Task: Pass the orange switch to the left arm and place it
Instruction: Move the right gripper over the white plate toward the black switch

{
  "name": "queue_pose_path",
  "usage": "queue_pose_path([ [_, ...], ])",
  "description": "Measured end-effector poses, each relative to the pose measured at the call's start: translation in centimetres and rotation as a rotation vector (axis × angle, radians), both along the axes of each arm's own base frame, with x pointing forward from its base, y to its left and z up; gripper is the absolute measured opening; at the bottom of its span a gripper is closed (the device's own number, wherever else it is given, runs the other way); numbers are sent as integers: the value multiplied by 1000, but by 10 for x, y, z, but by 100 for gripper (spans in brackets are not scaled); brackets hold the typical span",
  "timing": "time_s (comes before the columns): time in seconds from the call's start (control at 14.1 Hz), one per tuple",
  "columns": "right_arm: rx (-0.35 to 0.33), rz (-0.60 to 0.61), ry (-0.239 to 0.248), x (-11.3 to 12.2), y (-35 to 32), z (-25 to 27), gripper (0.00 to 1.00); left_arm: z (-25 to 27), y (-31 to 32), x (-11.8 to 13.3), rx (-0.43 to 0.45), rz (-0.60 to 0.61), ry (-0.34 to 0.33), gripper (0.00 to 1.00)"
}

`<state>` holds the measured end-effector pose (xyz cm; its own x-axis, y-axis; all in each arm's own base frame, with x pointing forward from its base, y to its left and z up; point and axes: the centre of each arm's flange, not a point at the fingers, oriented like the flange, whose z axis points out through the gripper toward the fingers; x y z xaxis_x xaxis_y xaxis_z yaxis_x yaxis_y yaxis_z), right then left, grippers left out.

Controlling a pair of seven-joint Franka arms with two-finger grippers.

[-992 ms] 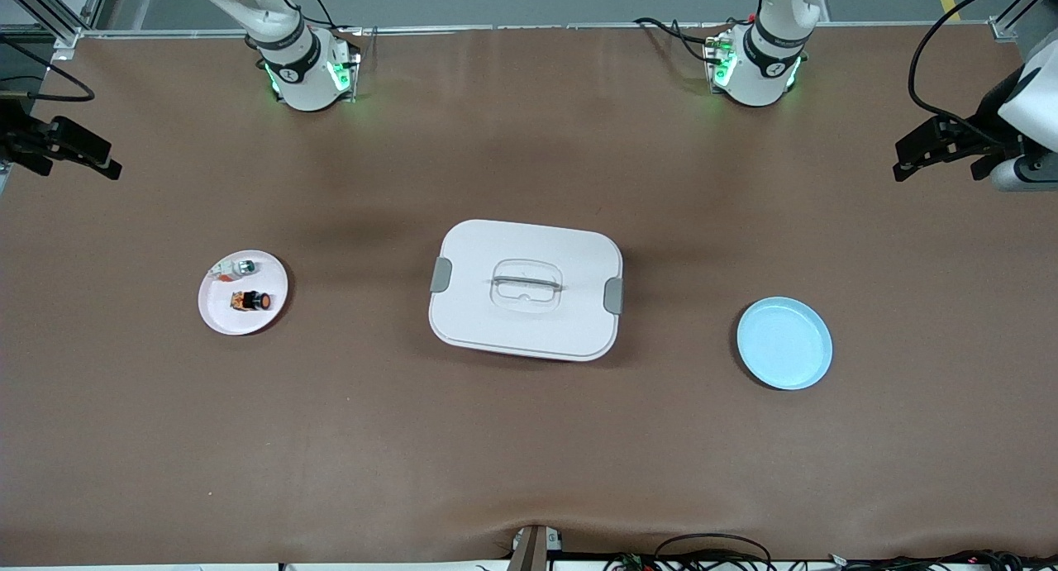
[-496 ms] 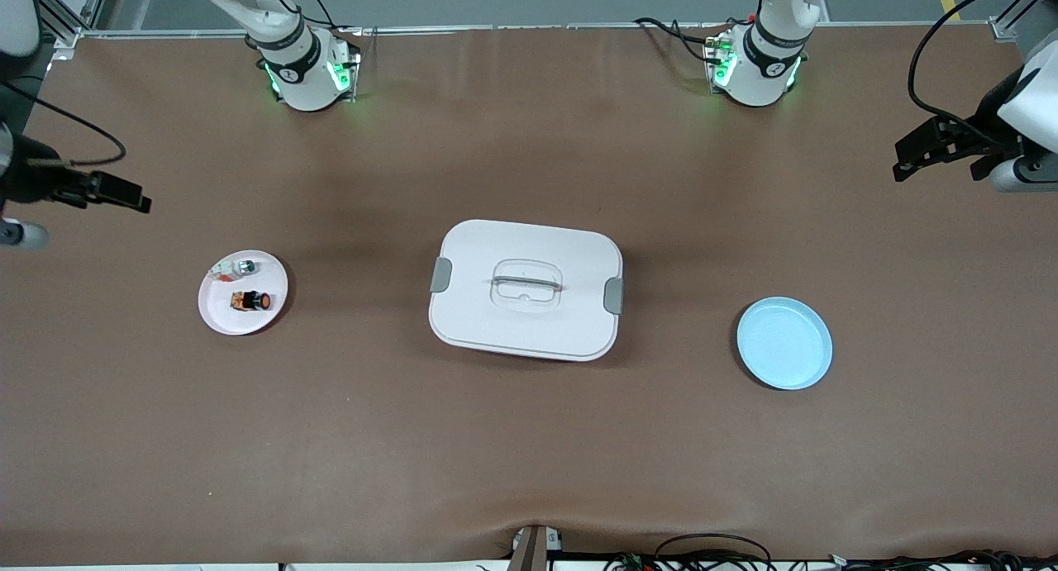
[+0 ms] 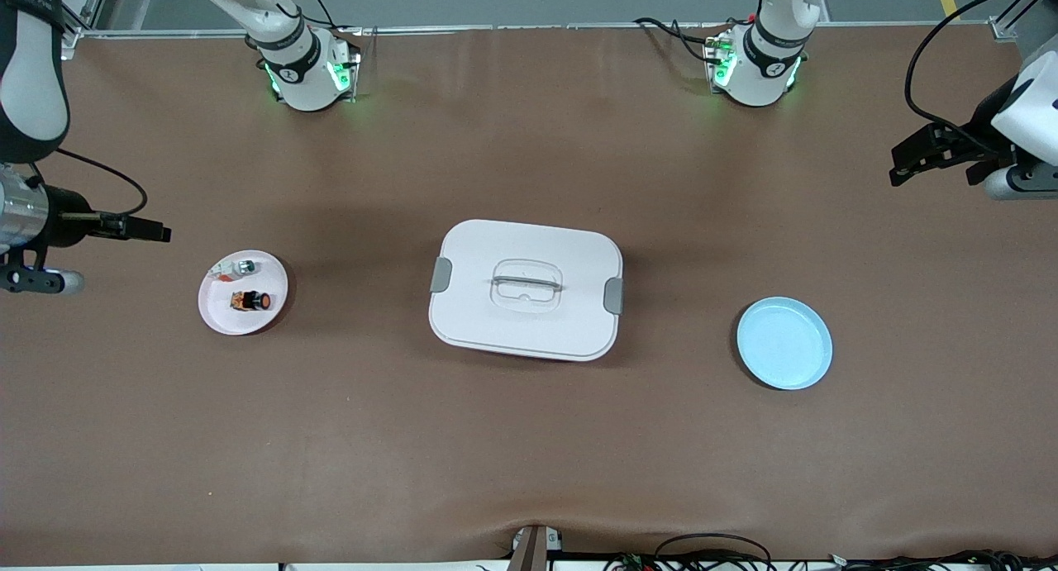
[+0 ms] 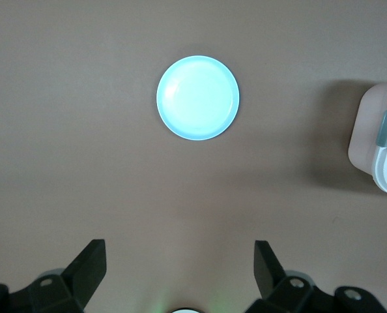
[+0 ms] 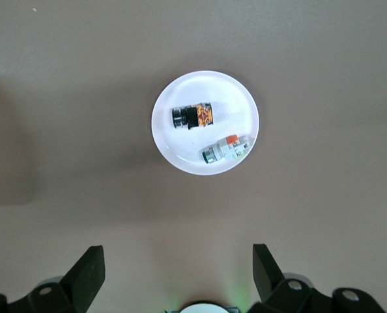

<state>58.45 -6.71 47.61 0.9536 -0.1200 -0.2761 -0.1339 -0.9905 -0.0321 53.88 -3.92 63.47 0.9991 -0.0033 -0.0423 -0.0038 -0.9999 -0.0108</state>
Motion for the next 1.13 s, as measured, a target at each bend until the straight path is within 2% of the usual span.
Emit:
queue_pose_path([
  [0.5, 1, 0, -3, 28, -2, -71, 100, -1, 0, 1, 0, 0, -1, 100],
  [1.13, 3, -5, -25, 17, -4, -127, 100, -13, 0, 9, -1, 0, 14, 100],
])
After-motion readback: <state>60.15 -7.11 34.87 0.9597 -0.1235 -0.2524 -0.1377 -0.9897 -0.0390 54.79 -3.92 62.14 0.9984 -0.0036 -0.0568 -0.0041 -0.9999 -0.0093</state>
